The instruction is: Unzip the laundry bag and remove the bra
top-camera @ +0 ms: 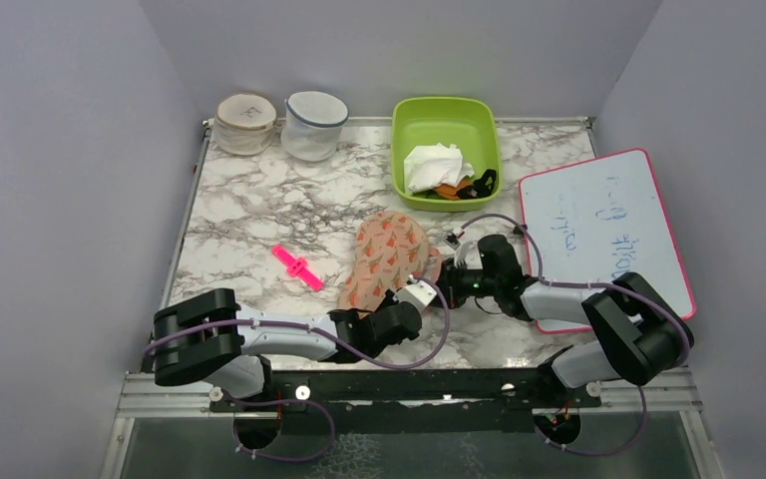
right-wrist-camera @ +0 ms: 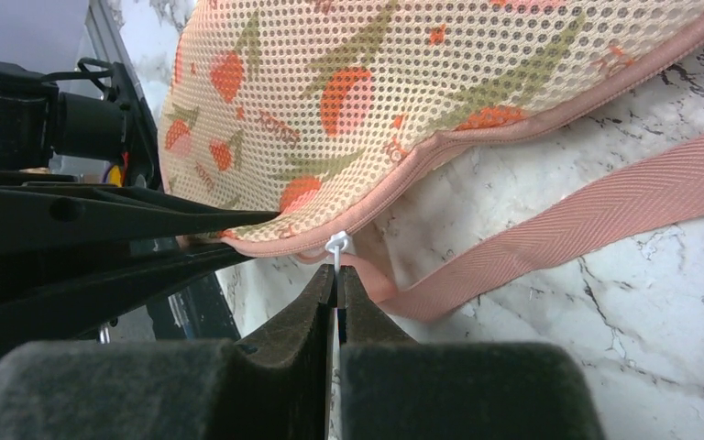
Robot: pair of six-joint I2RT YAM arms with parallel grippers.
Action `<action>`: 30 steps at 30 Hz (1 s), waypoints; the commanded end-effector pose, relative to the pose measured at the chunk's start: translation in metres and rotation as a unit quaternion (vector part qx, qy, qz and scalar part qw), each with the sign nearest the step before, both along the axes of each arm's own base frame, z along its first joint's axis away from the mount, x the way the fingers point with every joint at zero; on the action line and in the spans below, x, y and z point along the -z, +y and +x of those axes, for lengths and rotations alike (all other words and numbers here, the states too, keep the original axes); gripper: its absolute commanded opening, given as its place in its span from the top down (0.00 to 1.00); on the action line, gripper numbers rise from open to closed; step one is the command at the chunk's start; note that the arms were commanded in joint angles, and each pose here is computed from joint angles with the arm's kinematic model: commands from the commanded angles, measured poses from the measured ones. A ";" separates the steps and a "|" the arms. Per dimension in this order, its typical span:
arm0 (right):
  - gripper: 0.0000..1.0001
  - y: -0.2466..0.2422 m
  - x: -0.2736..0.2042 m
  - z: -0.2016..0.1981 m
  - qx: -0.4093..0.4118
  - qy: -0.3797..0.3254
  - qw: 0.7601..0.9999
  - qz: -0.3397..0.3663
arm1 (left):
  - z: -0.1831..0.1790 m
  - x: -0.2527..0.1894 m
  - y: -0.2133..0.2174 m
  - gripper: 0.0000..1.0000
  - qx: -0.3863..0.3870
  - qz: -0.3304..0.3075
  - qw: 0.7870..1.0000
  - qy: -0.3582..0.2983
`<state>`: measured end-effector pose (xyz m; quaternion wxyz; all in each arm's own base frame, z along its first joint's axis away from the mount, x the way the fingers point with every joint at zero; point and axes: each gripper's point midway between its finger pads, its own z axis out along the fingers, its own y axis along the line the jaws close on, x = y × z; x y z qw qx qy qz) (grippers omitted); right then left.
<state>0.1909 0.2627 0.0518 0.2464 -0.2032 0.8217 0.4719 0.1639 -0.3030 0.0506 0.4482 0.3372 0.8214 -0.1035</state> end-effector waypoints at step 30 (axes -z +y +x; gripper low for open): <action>0.99 -0.029 -0.008 0.085 0.130 -0.089 0.986 -0.047 | -0.022 -0.015 0.045 0.97 0.025 -0.060 0.998 0.007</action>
